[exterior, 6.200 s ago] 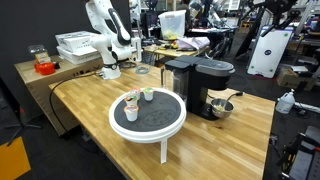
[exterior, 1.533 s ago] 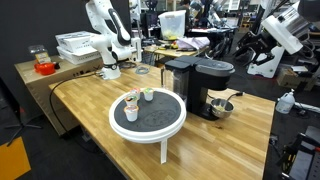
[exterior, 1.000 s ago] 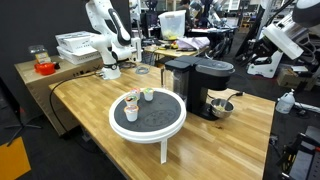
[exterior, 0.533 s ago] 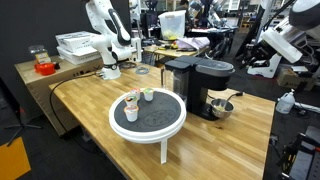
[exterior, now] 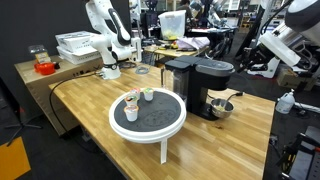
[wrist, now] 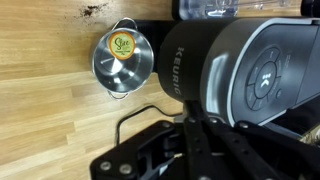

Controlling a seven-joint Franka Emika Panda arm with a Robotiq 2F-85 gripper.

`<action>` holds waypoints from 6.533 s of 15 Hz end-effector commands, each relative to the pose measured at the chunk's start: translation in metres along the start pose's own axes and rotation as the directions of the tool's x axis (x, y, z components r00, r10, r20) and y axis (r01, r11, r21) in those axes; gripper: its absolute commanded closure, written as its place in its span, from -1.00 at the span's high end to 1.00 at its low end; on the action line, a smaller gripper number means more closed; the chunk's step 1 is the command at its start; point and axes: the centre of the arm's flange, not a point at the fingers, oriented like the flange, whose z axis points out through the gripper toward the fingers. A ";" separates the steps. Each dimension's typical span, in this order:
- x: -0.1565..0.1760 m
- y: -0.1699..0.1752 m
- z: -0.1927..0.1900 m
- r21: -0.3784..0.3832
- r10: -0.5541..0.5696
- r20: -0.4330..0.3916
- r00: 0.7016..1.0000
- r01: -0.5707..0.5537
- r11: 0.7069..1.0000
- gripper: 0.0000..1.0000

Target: Lift the lid of the coffee maker

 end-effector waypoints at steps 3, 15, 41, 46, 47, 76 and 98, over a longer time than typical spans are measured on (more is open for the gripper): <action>-0.020 0.030 -0.004 0.021 0.036 0.007 0.999 -0.036 0.999 -1.00; -0.018 0.014 0.009 0.045 -0.029 0.025 0.999 0.028 0.999 -1.00; -0.017 -0.058 -0.007 0.139 -0.213 -0.010 0.977 0.212 0.967 -1.00; -0.019 -0.061 -0.012 0.151 -0.225 -0.011 0.974 0.224 0.963 -1.00; -0.019 -0.062 -0.014 0.153 -0.225 -0.011 0.974 0.224 0.963 -1.00; -0.101 -0.097 -0.073 0.208 -0.416 0.105 0.903 0.389 0.898 -1.00; -0.049 -0.024 -0.135 -0.008 -0.106 0.284 0.953 0.113 0.994 0.99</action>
